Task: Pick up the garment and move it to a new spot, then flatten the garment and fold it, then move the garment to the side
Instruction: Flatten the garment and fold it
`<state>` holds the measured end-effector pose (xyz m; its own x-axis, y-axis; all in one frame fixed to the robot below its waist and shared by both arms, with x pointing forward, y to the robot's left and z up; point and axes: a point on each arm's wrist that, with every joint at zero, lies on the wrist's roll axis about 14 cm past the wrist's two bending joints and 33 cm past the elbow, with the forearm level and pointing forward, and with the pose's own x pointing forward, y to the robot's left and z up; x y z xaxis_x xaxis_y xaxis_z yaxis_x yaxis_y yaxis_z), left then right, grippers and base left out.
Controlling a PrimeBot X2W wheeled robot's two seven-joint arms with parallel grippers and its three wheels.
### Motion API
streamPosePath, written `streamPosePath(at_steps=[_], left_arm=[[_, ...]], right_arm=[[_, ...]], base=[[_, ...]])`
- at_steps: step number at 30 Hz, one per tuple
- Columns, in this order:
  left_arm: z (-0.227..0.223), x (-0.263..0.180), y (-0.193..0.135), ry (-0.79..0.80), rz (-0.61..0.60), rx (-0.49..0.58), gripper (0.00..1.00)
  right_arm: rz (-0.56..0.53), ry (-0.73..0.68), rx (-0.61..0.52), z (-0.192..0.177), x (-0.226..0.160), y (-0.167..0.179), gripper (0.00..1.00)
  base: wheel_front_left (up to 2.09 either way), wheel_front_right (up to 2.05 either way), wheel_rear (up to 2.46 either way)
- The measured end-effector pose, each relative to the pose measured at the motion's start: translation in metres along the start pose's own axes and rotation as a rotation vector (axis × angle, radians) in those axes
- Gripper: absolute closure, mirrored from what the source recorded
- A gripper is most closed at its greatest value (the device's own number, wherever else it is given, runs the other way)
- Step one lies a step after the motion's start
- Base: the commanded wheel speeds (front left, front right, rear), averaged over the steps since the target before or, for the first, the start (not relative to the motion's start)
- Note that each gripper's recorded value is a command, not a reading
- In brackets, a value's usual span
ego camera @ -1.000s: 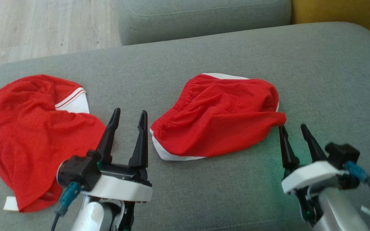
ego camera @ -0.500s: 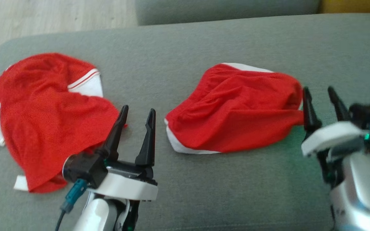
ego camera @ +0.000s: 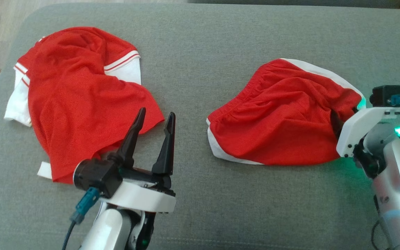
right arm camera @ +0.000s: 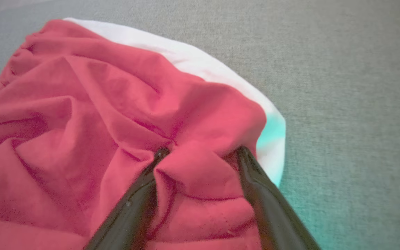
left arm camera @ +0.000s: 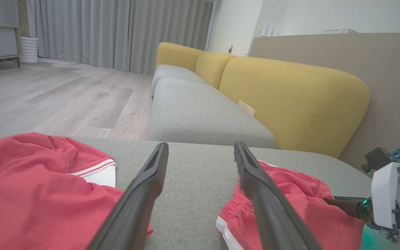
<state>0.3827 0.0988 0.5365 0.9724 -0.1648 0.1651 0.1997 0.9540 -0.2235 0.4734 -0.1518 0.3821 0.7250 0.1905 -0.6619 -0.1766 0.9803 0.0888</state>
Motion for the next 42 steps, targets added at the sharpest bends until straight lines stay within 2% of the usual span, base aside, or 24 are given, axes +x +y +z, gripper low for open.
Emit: streamPosePath(at_steps=[1,5,12,16,23,26,30,32,42], left_arm=[[0.000,0.000,0.001,-0.001,0.003,0.001,0.00],[0.002,0.000,0.003,-0.005,0.009,0.002,0.00],[0.004,-0.001,0.002,-0.009,0.009,0.004,0.00],[0.004,-0.004,0.003,-0.008,0.014,-0.005,0.00],[0.005,-0.008,0.011,-0.006,0.047,-0.001,0.00],[0.006,-0.008,0.016,-0.007,0.064,-0.004,0.00],[0.005,-0.007,0.022,-0.004,0.080,0.003,0.00],[0.005,-0.005,0.023,-0.007,0.083,0.002,0.00],[0.001,0.003,0.017,-0.002,0.061,-0.013,0.00]], right_arm=[[0.004,0.014,-0.012,-0.002,0.002,0.001,1.00],[-0.005,-0.048,-0.043,0.019,0.004,-0.005,1.00],[-0.010,-0.315,-0.157,0.110,-0.004,-0.001,1.00],[-0.017,-0.417,-0.238,0.159,-0.009,0.005,1.00],[-0.016,-0.578,-0.296,0.224,-0.013,0.018,1.00],[-0.015,-0.604,-0.315,0.239,-0.010,0.024,1.00],[-0.020,-0.527,-0.338,0.223,0.010,0.023,1.00],[-0.026,-0.492,-0.346,0.212,0.019,0.020,0.00],[-0.059,-0.478,-0.319,0.192,0.019,-0.003,0.00]], base=[[0.00,0.00,0.00],[0.00,0.00,0.00],[0.00,0.00,0.00],[0.00,0.00,0.00],[0.00,0.00,0.00],[0.00,0.00,0.00],[0.00,0.00,0.00],[0.00,0.00,0.00],[0.00,0.00,0.00]])
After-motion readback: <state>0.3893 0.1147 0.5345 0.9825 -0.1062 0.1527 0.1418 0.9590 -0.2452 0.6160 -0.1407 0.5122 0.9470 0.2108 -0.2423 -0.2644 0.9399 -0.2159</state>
